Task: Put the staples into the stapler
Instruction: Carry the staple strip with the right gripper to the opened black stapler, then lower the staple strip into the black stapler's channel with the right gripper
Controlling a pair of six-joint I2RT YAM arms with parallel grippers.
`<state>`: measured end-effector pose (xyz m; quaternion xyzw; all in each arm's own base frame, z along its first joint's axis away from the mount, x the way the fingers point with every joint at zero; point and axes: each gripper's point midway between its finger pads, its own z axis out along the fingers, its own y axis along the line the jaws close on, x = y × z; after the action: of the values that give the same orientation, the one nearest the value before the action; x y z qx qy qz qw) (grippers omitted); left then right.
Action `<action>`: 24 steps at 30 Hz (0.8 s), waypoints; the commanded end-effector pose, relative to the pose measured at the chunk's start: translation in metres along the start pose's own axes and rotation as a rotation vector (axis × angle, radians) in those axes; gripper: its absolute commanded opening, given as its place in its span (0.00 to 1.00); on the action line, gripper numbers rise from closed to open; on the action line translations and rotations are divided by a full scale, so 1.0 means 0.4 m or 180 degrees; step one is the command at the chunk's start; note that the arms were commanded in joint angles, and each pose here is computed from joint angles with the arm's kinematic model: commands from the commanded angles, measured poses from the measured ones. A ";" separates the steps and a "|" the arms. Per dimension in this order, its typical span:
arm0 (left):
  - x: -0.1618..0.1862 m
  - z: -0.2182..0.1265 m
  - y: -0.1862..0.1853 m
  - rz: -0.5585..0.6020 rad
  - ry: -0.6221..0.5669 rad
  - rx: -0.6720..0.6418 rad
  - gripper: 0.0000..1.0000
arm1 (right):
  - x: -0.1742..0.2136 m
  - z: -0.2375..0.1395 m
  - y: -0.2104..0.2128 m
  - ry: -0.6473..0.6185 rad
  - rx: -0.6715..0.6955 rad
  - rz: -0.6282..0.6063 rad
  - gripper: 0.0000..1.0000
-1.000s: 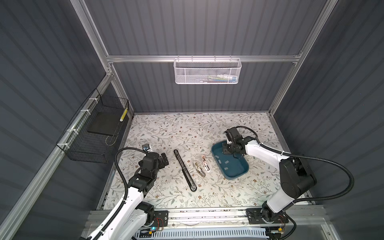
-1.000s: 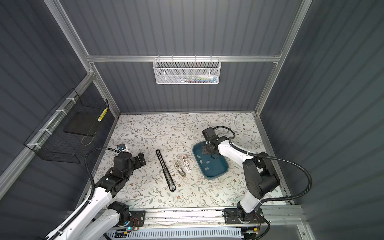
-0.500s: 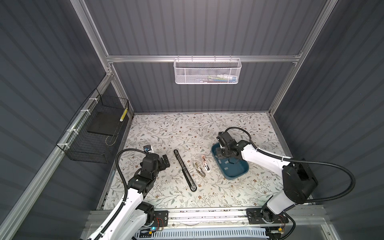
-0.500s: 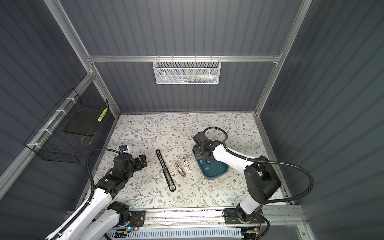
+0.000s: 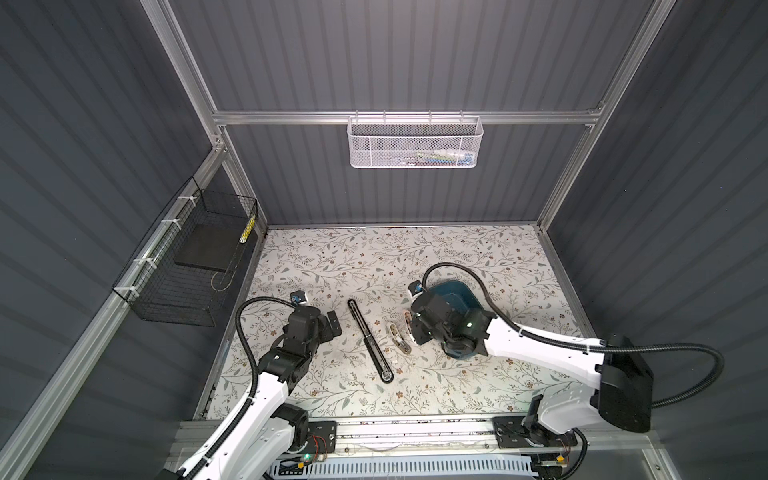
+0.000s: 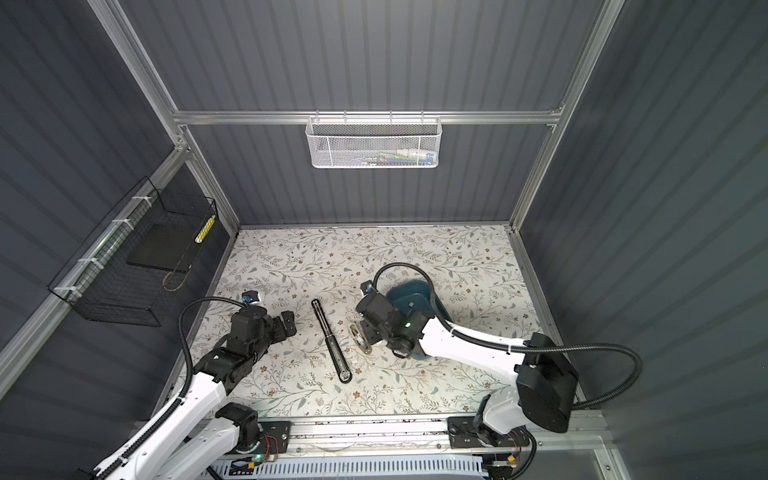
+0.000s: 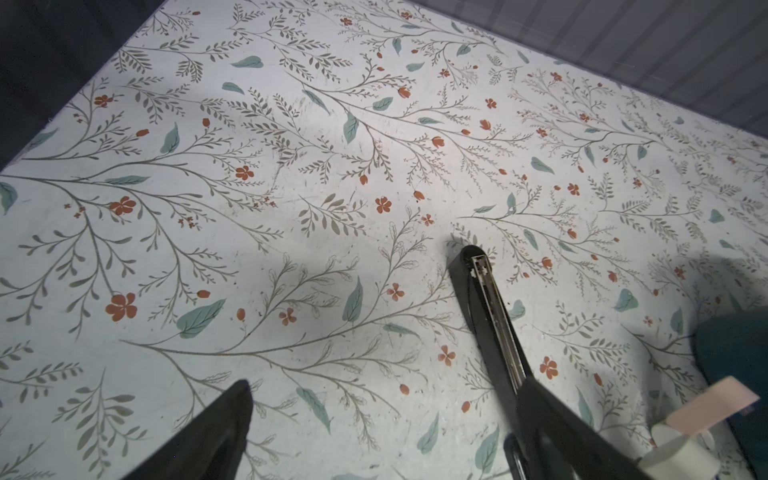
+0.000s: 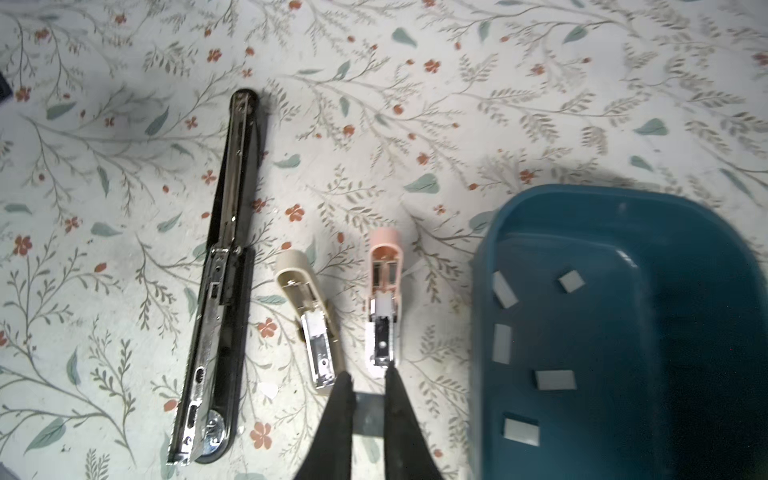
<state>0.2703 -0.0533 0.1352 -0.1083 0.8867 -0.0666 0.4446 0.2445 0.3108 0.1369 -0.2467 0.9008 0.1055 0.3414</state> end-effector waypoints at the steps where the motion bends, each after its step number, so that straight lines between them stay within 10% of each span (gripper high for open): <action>1: 0.001 -0.010 0.000 -0.0045 -0.0026 0.0049 1.00 | -0.012 0.017 0.074 -0.0070 -0.0073 -0.0059 0.08; 24: -0.001 -0.018 0.008 -0.0072 -0.0066 0.0027 0.99 | 0.057 0.076 0.245 0.0210 -0.0126 -0.0191 0.07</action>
<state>0.2679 -0.0524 0.1449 -0.1117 0.8779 -0.0751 0.4595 0.1973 0.3953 0.1012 -0.2914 0.8989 0.1197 0.3047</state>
